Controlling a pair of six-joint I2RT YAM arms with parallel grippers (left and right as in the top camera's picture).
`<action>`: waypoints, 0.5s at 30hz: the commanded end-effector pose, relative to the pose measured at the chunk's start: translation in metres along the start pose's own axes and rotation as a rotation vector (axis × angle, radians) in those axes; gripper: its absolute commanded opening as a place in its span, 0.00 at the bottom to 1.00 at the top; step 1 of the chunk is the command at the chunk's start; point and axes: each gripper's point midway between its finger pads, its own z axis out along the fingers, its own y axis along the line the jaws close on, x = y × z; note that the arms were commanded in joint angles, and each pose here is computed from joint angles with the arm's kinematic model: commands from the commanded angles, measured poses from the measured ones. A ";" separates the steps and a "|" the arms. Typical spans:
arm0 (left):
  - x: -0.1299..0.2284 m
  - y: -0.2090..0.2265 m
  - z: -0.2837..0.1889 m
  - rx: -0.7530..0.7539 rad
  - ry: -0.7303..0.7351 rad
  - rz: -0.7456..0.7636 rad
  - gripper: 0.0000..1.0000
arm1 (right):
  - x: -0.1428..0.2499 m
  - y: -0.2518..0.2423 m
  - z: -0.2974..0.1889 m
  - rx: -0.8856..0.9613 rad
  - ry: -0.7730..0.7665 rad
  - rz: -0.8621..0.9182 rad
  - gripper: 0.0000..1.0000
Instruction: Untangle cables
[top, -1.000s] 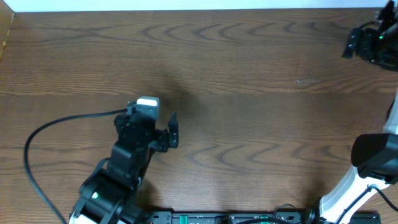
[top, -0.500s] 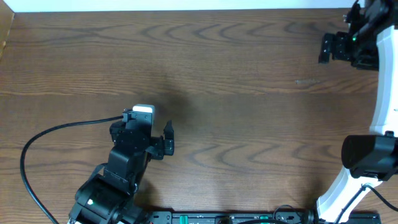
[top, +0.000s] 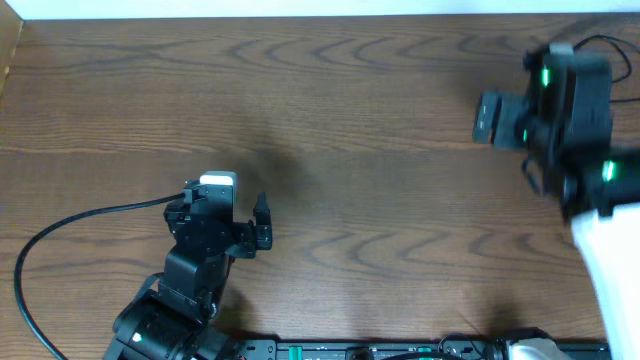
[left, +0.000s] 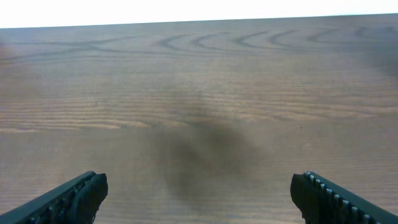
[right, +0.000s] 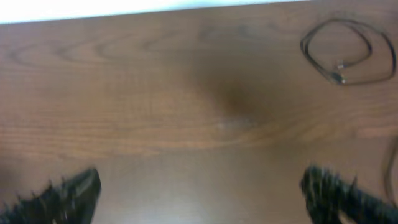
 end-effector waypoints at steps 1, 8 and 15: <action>-0.001 0.005 0.000 -0.025 -0.010 -0.016 0.99 | 0.047 -0.008 -0.001 -0.004 -0.029 0.034 0.99; -0.012 0.019 -0.001 -0.108 -0.061 -0.020 0.99 | 0.093 -0.021 -0.017 -0.022 -0.133 0.046 0.99; -0.004 0.020 -0.001 -0.101 -0.077 -0.032 0.99 | 0.113 -0.031 -0.042 -0.038 -0.258 0.077 0.99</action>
